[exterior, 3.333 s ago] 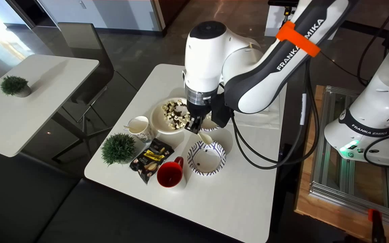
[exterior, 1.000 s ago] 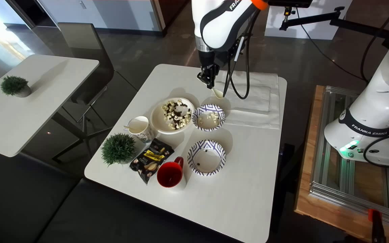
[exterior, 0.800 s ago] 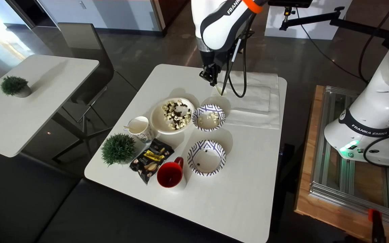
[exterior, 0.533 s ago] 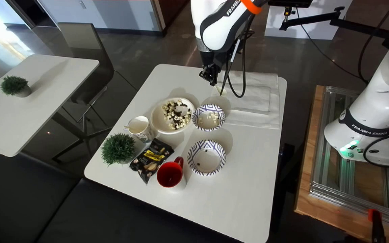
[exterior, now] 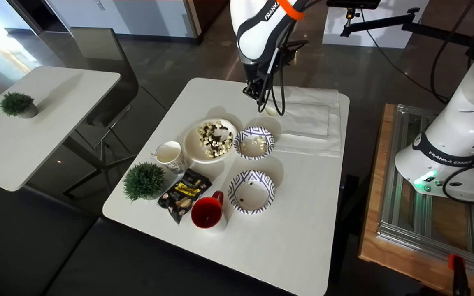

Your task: Empty the spoon into the bowl on the left then place the spoon back

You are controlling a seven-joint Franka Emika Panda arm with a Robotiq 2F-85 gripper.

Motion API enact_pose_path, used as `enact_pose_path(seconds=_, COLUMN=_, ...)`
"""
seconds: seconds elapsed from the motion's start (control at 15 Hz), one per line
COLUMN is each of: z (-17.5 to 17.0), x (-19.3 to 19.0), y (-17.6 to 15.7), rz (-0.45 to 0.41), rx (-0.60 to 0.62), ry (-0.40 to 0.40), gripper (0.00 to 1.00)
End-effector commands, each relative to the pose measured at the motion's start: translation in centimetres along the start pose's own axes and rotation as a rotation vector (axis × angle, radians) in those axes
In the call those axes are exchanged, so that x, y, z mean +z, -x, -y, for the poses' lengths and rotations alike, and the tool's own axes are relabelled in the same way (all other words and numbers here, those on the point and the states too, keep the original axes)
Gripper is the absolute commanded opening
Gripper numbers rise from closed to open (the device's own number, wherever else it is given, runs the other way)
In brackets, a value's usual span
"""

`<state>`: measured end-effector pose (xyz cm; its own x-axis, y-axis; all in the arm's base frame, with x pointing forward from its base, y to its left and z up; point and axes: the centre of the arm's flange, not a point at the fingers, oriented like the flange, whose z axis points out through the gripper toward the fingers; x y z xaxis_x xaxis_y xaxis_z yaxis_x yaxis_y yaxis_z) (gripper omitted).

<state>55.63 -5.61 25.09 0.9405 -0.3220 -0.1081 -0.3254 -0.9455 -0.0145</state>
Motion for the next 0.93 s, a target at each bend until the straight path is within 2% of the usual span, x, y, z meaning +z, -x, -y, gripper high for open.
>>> enact_pose_path(seconds=0.0, z=-0.7, x=1.9, y=-3.4, rz=0.075, rx=0.012, ry=-0.017, gripper=0.03)
enact_pose_path(seconds=0.53, z=-2.1, x=7.3, y=-6.3, rz=0.135, rx=-0.022, ry=-0.003, gripper=0.03)
enact_pose_path(seconds=0.6, z=-2.2, x=7.4, y=-6.5, rz=0.142, rx=-0.03, ry=0.001, gripper=0.17)
enact_pose_path(seconds=0.67, z=-2.2, x=7.6, y=-6.6, rz=0.139, rx=-0.033, ry=0.005, gripper=0.39)
enact_pose_path(seconds=0.8, z=-1.7, x=6.5, y=-5.8, rz=0.136, rx=-0.045, ry=0.001, gripper=0.43)
enact_pose_path(seconds=0.87, z=-1.3, x=5.4, y=-5.0, rz=0.136, rx=-0.049, ry=-0.004, gripper=0.5)
